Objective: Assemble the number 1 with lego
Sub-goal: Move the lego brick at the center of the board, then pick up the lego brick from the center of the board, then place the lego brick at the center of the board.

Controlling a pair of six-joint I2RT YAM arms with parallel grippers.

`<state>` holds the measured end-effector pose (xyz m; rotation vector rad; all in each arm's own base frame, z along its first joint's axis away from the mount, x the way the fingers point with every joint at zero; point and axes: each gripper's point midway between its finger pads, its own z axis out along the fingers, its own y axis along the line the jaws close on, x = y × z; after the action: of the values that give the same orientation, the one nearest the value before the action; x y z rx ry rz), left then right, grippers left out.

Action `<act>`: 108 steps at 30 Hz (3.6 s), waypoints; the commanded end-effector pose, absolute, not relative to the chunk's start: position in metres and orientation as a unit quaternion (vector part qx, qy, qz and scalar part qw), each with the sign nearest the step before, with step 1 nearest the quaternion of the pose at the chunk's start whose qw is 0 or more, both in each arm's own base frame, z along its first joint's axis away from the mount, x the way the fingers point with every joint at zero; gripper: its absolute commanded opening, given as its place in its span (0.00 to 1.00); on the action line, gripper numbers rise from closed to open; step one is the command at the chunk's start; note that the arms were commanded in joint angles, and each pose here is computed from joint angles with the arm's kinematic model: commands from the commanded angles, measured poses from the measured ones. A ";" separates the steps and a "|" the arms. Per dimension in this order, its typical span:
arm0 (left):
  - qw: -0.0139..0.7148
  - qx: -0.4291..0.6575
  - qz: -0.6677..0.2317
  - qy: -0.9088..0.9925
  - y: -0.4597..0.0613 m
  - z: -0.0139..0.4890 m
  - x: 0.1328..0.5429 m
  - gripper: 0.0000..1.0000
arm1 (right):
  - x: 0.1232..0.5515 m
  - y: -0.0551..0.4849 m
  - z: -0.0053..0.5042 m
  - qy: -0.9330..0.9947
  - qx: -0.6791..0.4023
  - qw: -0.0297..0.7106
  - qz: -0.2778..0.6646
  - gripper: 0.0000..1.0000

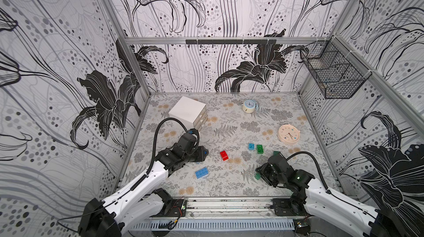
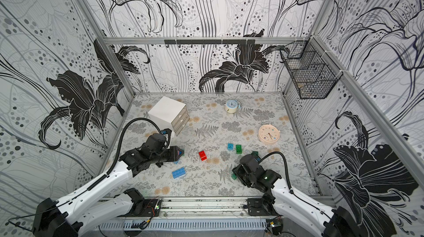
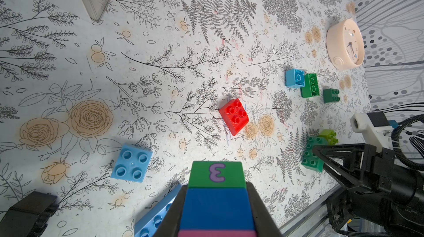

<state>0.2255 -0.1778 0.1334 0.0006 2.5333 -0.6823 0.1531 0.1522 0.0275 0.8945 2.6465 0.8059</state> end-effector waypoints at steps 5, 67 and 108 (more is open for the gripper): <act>0.283 0.002 -0.265 0.922 -0.187 0.151 0.238 0.19 | 0.110 0.104 -0.018 0.956 0.278 0.036 0.083 0.52; 0.231 0.139 -0.401 0.875 -0.315 0.171 0.222 0.74 | 0.237 0.290 0.183 0.837 0.073 0.197 0.505 0.00; 0.169 0.601 -0.083 0.777 -0.327 0.035 0.172 0.10 | 0.198 0.124 0.168 0.935 0.149 0.245 0.209 0.70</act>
<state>0.1652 -0.3284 0.0412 1.5240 2.2998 -0.3641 0.2060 0.1380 0.1659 0.4252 2.5305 0.6597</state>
